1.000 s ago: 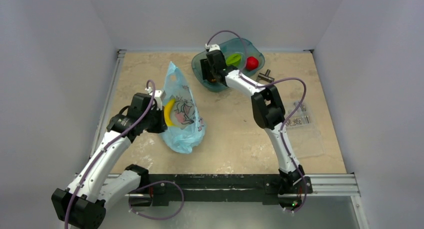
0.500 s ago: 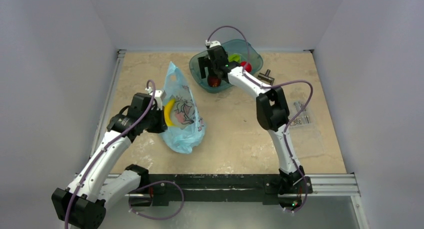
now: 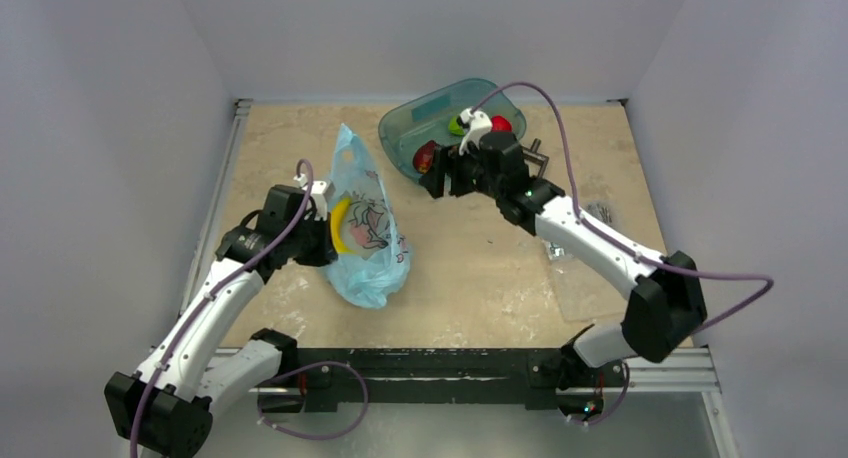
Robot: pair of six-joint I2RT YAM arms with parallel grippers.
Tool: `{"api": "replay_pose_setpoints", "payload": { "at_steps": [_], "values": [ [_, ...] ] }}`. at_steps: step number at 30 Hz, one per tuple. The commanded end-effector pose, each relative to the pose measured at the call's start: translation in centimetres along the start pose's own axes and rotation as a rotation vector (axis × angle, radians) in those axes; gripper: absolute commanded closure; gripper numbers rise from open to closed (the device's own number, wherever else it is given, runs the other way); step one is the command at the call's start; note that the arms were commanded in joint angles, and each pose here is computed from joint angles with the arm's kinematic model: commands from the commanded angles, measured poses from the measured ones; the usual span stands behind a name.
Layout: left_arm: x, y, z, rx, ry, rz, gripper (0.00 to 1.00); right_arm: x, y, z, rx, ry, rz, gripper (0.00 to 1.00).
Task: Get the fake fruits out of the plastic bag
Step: Place the fake fruit in the bin, then adjust the plastic bag at the center of the board.
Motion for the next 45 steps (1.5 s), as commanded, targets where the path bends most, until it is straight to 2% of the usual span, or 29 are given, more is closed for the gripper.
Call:
{"api": "replay_pose_setpoints", "payload": {
  "at_steps": [1,6,11,16,18,23,28,35,36,38,45],
  "values": [
    [0.2,-0.6,0.2,0.037,0.006,-0.052,1.00,-3.9,6.3,-1.3,0.017,-0.106,0.318,0.35],
    [0.6,-1.5,-0.2,0.057,0.058,-0.142,1.00,-7.0,13.1,-3.3,-0.037,-0.118,0.487,0.52],
    [1.4,-2.2,-0.6,0.066,0.139,-0.220,1.00,-7.6,15.8,-3.0,-0.074,-0.195,0.529,0.61],
    [1.5,-2.4,-0.7,0.071,0.151,-0.235,1.00,-2.2,16.0,-3.9,-0.085,-0.066,0.390,0.73],
    [1.5,-2.4,-0.7,0.072,0.149,-0.231,1.00,0.2,15.8,-4.3,-0.082,-0.012,0.296,0.74],
    [1.5,-2.3,-0.8,0.073,0.146,-0.215,1.00,5.0,15.9,-7.2,-0.112,0.077,0.216,0.76],
    [1.6,-2.4,-0.9,0.078,0.155,-0.219,1.00,6.9,14.1,-10.0,-0.160,0.212,0.022,0.76],
    [1.9,-2.8,-1.1,0.085,0.188,-0.242,1.00,3.5,11.1,-13.1,-0.234,0.252,-0.119,0.67],
    [2.0,-2.8,-1.1,0.085,0.195,-0.243,1.00,3.1,10.8,-13.7,-0.248,0.247,-0.127,0.62],
    [2.4,-2.9,-1.3,0.080,0.220,-0.253,1.00,2.3,10.0,-15.3,-0.257,0.254,-0.150,0.45],
    [4.1,-3.4,-2.3,0.068,0.352,-0.262,1.00,2.4,8.7,-20.6,-0.263,0.178,-0.120,0.24]
  ]
}}
Point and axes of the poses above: each gripper's point midway between its finger pads, its own x axis out along the fingers, its own y axis along the line the jaws close on, z = x × y, the point moved 7 cm from there along -x, back along the fingers, and after that the axes turned 14 degrees about -x, right-handed, at the moved point
